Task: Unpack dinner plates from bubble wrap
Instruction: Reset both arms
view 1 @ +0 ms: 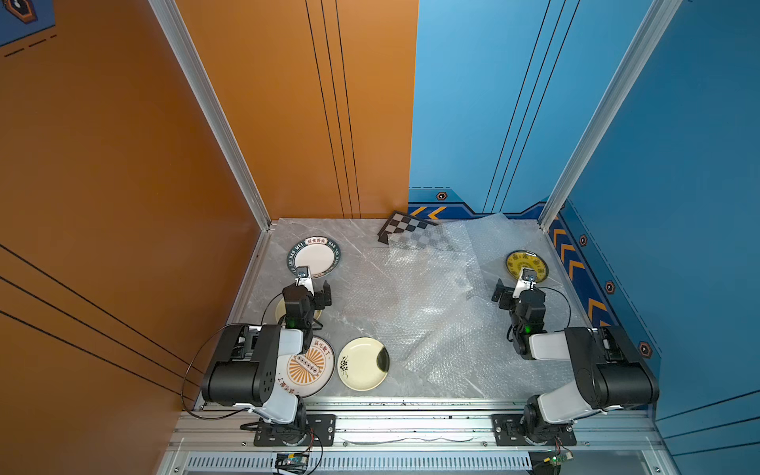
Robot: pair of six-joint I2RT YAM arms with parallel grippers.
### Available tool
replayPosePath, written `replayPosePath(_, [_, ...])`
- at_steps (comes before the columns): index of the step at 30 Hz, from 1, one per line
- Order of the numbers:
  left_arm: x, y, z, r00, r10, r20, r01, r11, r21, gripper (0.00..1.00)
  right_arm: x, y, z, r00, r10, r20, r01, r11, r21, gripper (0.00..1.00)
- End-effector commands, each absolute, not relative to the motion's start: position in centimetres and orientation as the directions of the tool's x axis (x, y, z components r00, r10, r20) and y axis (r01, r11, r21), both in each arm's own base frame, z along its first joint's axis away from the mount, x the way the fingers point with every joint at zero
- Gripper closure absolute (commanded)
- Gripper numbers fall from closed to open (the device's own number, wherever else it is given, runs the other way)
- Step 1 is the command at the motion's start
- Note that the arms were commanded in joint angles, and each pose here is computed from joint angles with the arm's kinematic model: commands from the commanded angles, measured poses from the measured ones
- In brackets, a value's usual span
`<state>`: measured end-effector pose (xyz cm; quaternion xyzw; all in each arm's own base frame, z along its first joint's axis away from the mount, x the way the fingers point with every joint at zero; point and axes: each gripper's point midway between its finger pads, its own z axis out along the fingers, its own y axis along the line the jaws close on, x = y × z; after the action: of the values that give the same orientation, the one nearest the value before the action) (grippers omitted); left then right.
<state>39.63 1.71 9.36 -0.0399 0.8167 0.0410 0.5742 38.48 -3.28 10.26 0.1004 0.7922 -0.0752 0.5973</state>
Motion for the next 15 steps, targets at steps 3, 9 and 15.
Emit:
replayPosePath(3, [39.45, 1.66, 9.00, -0.343, 0.002, -0.939, -0.116, 0.992, 0.045, 0.02, 38.44, -3.92, 9.73, -0.285, 0.083, -0.955, 0.297, 0.955, -0.006, 0.00])
replayPosePath(9, [39.49, 1.61, 8.99, -0.344, 0.008, -0.939, -0.115, 0.992, 0.050, 0.02, 38.43, -3.90, 9.72, -0.285, 0.082, -0.955, 0.297, 0.955, -0.007, 0.00])
replayPosePath(15, [39.55, 1.62, 9.04, -0.343, 0.008, -0.939, -0.116, 0.992, 0.050, 0.02, 38.43, -3.86, 9.66, -0.287, 0.081, -0.954, 0.296, 0.955, -0.008, 0.00])
